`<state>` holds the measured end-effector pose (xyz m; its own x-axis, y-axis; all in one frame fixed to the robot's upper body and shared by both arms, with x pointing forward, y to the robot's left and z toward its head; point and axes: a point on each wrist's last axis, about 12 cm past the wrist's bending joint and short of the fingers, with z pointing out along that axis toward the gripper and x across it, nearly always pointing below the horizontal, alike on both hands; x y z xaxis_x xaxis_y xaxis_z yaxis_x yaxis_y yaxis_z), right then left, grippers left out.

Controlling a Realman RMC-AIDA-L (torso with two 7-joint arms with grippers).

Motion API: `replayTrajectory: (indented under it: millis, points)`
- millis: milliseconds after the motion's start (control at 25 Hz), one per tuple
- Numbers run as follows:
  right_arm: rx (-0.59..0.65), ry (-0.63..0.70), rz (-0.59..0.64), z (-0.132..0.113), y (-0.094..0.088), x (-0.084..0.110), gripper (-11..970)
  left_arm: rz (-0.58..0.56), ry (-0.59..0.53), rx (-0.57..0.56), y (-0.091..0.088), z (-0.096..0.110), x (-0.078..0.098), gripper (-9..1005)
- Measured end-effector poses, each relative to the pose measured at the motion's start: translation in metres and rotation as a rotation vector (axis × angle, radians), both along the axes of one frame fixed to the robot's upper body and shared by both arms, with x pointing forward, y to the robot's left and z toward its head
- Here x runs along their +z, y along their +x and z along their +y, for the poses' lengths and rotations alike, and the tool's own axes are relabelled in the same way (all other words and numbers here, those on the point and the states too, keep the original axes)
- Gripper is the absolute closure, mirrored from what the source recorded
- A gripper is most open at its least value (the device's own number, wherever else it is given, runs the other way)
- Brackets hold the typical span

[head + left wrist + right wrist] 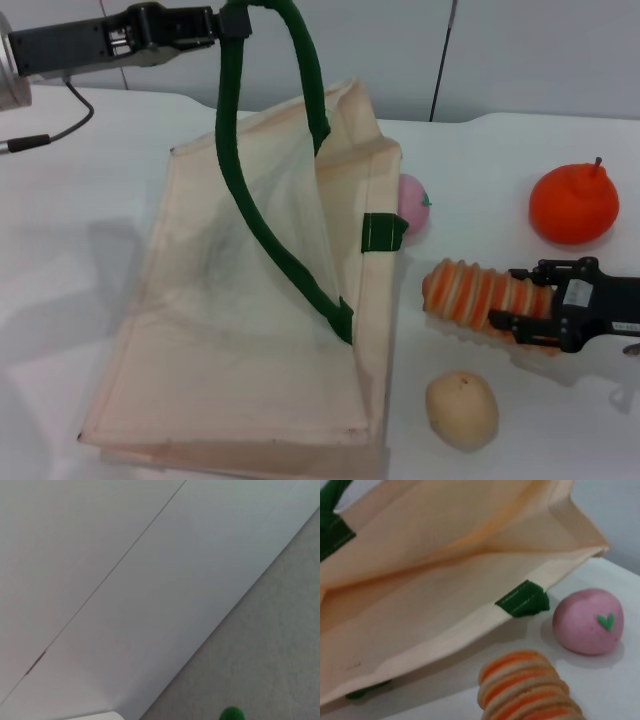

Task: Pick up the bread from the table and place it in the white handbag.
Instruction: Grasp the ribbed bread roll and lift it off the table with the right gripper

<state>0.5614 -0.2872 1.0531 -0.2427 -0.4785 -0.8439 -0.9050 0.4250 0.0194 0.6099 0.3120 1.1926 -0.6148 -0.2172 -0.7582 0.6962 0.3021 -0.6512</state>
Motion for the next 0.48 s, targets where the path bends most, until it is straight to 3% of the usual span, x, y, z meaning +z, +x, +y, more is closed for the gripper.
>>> replayTrajectory:
  millis: [280,480]
  points:
    - [0.0,0.047,-0.028,0.002,0.002,0.007,339,0.002,0.006,-0.008,0.001,-0.001,0.0,868]
    - [0.107,0.087,-0.059,0.021,0.013,0.025,396,0.004,0.013,-0.016,0.001,-0.003,0.001,868]
